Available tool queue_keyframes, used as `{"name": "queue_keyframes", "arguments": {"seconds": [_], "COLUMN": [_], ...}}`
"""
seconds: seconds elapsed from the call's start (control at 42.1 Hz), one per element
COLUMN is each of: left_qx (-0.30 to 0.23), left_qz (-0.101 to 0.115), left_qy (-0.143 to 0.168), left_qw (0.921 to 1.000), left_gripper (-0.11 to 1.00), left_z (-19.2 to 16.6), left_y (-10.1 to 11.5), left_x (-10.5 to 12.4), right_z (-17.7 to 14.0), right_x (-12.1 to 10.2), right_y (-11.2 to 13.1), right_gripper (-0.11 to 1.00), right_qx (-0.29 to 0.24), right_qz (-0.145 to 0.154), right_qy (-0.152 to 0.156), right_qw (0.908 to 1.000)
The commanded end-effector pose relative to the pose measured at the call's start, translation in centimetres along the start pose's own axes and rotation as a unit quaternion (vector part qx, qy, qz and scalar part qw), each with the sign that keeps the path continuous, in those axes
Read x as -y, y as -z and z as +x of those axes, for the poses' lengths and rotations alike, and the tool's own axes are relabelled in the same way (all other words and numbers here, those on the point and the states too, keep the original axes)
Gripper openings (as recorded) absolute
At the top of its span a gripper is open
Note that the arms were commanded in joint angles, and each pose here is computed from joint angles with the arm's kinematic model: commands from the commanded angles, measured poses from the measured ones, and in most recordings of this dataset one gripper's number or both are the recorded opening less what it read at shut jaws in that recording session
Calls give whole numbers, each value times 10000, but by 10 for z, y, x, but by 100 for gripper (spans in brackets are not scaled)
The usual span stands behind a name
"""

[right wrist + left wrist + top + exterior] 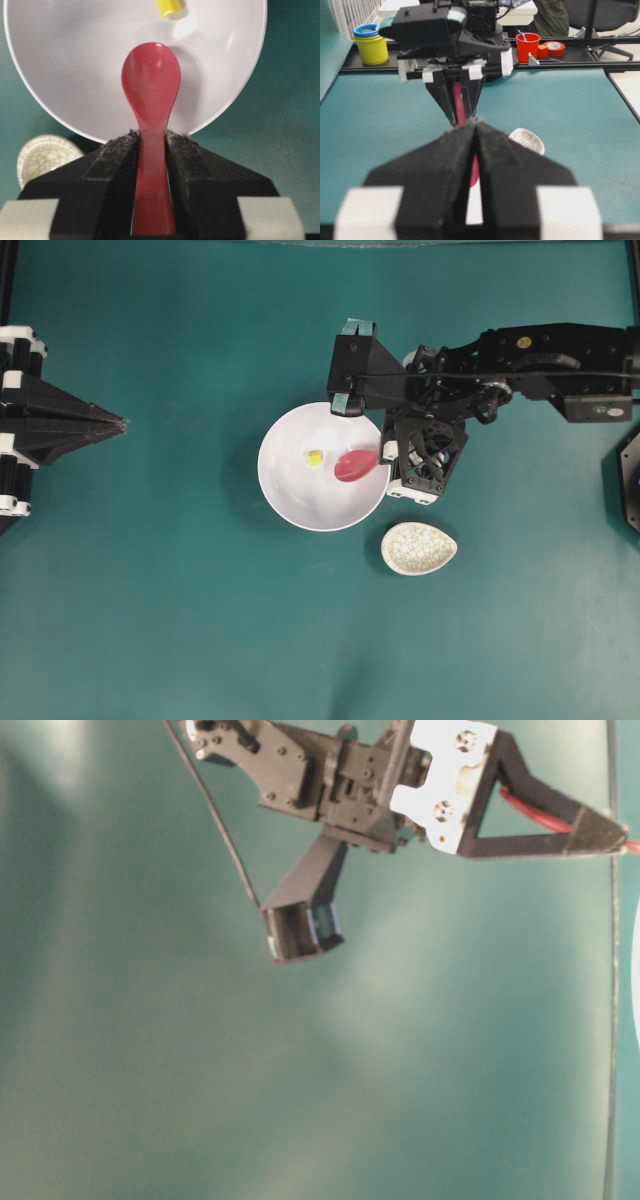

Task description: Scoop the yellow hexagonal prism block from the bowl with a spoon using the right arm.

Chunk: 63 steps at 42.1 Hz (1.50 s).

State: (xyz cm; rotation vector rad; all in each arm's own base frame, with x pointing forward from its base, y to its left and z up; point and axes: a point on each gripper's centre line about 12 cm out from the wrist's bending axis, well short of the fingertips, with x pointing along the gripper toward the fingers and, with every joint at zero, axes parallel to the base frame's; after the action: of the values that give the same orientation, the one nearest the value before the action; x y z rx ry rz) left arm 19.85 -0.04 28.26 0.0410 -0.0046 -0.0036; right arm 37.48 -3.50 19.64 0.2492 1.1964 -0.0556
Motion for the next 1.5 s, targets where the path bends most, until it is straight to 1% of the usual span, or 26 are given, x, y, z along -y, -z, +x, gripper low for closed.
{"name": "queue_keyframes", "arguments": {"seconds": [0.0, 0.261, 0.499, 0.641, 0.95, 1.473], "left_qx": [46, 53, 46, 53, 46, 46], "left_qz": [8, 8, 8, 8, 8, 8], "left_qy": [-7, -8, -7, -8, 0, -8], "left_qw": [10000, 10000, 10000, 10000, 10000, 10000], "left_gripper": [0, 0, 0, 0, 0, 0], "left_z": [2, 1, 2, 1, 1, 1], "left_y": [-4, -4, -4, -4, -3, -4], "left_x": [0, 0, 0, 0, 0, 0], "right_z": [-7, 6, 16, 21, 25, 23], "right_x": [-2, -3, -4, -4, -5, -4], "right_y": [-9, -14, -15, -19, -28, -39], "right_gripper": [23, 23, 23, 23, 23, 23], "right_qx": [190, 324, 335, 448, 669, 1143], "right_qz": [-4, -29, -53, -62, -65, -67], "right_qy": [-11, -8, -2, 0, 9, 22], "right_qw": [9998, 9995, 9994, 9990, 9977, 9934]}}
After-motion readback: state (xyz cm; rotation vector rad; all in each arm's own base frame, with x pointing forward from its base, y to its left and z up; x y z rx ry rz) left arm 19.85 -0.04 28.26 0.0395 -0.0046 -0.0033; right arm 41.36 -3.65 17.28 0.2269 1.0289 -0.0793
